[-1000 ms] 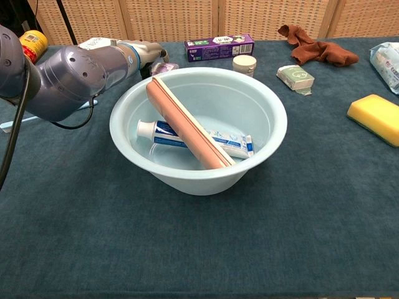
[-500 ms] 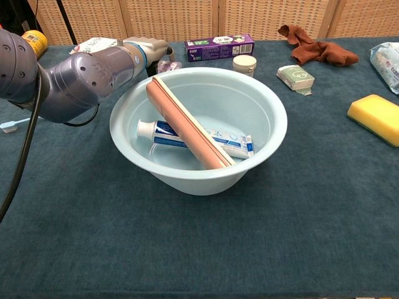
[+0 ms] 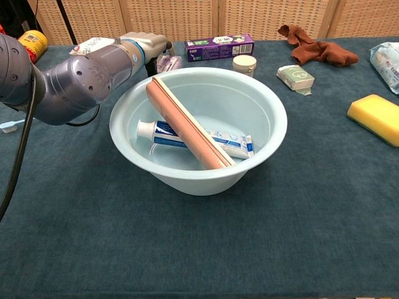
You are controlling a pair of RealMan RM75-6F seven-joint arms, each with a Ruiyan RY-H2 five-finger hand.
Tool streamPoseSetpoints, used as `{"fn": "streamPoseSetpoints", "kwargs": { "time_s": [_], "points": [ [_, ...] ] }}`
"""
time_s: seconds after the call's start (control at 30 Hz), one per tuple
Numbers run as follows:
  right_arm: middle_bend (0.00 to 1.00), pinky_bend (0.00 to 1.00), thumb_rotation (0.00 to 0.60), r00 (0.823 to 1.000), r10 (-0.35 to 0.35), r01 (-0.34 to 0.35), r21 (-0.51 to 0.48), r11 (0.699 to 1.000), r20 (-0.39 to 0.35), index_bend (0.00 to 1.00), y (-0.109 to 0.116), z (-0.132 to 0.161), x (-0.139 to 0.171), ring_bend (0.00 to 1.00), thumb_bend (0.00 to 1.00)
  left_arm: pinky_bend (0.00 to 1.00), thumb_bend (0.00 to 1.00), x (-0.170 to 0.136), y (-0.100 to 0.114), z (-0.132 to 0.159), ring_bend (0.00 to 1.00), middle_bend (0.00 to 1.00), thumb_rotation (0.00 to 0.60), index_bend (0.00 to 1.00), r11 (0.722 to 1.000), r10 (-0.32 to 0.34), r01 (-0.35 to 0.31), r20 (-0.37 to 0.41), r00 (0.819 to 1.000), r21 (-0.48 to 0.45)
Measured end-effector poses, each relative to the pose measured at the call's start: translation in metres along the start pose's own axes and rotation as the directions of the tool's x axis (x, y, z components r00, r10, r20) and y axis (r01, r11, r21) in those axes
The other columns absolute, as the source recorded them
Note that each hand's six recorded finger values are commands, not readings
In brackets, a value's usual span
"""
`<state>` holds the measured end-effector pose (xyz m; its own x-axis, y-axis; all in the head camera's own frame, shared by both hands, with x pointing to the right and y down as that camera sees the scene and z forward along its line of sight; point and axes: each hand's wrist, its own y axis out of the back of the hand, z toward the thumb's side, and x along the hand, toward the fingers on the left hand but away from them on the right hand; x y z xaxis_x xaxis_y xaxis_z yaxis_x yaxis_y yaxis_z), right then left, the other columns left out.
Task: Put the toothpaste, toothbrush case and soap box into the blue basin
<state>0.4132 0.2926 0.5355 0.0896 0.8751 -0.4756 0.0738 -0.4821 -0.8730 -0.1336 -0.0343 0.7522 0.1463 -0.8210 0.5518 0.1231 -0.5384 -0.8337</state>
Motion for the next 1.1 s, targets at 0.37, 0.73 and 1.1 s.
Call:
{"fn": "streamPoseSetpoints", "kwargs": {
  "time_s": [0.37,0.73,1.1],
  "points": [
    [0.00,0.00,0.600,1.000,-0.010,0.010,-0.004,1.000,-0.011,0.00,0.003,0.003,0.002,0.00,0.13,0.36,0.43,-0.003,0.020,-0.002,0.20,0.17,0.600,0.46,0.999,0.052,-0.052,0.008,0.999,-0.013],
    [0.00,0.00,0.600,0.998,-0.026,0.025,-0.012,1.000,-0.060,0.00,0.009,0.016,0.010,0.00,0.13,0.36,0.43,-0.021,0.063,-0.003,0.20,0.17,0.600,0.46,0.990,0.134,-0.132,0.045,0.990,-0.048],
    [0.00,0.00,0.600,0.995,-0.011,0.009,-0.013,1.000,-0.102,0.00,0.006,0.028,0.016,0.00,0.13,0.36,0.43,-0.070,0.111,-0.005,0.21,0.17,0.600,0.47,0.977,0.191,-0.179,0.106,0.976,-0.115]
  ]
}}
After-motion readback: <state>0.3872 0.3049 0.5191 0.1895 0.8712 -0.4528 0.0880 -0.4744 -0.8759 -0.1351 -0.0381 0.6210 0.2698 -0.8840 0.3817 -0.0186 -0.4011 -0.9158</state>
